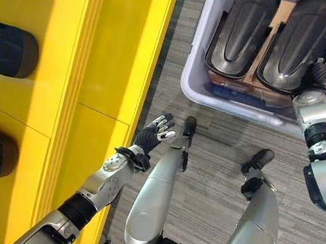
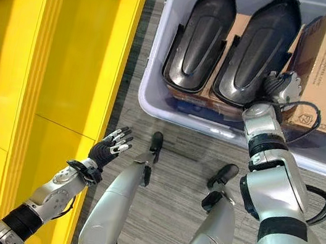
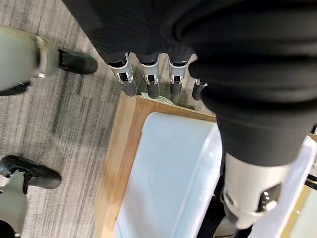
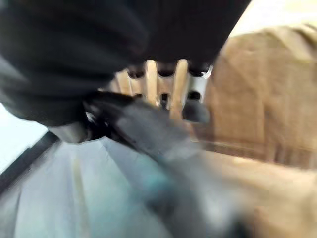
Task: Move parts from the plastic box to the shelf.
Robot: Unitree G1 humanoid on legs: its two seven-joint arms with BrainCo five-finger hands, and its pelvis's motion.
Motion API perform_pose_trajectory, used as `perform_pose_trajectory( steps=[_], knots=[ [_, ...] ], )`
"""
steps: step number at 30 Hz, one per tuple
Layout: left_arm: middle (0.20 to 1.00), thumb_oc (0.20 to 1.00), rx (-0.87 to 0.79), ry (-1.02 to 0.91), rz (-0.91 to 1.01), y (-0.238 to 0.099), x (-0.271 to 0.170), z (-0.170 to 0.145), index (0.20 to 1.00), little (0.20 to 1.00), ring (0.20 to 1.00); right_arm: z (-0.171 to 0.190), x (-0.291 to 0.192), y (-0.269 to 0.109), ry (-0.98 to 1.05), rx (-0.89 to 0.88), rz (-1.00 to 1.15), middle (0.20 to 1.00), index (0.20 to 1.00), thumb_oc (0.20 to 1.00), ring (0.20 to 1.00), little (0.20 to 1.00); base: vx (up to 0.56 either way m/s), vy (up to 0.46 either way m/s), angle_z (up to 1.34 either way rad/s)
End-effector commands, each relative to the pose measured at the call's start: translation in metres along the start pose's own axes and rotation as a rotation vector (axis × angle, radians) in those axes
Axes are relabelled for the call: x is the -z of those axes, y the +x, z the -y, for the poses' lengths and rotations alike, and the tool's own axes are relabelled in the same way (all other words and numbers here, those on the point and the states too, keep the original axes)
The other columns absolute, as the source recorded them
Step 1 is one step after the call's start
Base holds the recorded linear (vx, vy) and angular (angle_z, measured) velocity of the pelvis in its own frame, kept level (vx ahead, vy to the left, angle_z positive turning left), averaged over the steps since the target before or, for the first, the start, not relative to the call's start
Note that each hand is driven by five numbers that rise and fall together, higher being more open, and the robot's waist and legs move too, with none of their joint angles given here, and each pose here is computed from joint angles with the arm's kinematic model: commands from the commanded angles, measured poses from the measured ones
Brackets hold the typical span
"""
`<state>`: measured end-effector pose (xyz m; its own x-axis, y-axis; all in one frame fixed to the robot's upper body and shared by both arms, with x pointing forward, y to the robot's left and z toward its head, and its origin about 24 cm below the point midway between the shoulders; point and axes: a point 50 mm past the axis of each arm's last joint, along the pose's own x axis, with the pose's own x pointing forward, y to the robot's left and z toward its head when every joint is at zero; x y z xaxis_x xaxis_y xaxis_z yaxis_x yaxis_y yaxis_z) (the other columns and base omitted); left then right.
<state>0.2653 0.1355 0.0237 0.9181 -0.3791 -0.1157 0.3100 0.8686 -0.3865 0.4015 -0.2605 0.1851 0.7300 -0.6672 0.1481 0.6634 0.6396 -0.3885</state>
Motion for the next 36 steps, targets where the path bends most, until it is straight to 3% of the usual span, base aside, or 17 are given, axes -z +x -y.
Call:
perform_pose_trajectory(
  steps=[1,7,18,23,24,36],
  knots=[
    [1.000,1.000,0.071,0.002,0.043,-0.005,-0.002,0.012,1.000,1.000,1.000,-0.021,0.005,-0.020,0.105,-0.032,0.105,0.200,0.200,0.200,0.200,0.200,0.00,-0.010,-0.15],
    [1.000,1.000,0.051,-0.040,0.059,-0.013,0.002,0.004,1.000,1.000,1.000,-0.012,-0.027,-0.031,0.054,0.053,0.388,0.200,0.200,0.200,0.200,0.200,-0.01,-0.007,-0.12],
    [1.000,1.000,0.004,-0.095,0.090,-0.039,0.004,-0.021,1.000,1.000,1.000,0.015,-0.046,-0.060,0.241,0.012,0.562,0.200,0.200,0.200,0.200,0.200,0.03,0.058,-0.12],
    [1.000,1.000,-0.003,-0.036,0.041,-0.051,0.014,-0.023,1.000,1.000,1.000,-0.003,-0.036,-0.092,0.389,-0.380,0.500,0.200,0.200,0.200,0.200,0.200,0.13,0.076,0.03],
    [1.000,1.000,-0.035,-0.029,0.023,-0.056,0.017,-0.027,1.000,1.000,1.000,-0.014,-0.026,-0.105,0.426,-0.529,0.458,0.200,0.200,0.200,0.200,0.200,0.15,0.063,0.00],
    [1.000,1.000,-0.100,0.008,-0.065,-0.074,0.026,-0.040,1.000,1.000,1.000,-0.054,0.009,-0.184,0.630,-1.090,0.269,0.200,0.200,0.200,0.200,0.200,0.09,0.106,0.11]
  ],
)
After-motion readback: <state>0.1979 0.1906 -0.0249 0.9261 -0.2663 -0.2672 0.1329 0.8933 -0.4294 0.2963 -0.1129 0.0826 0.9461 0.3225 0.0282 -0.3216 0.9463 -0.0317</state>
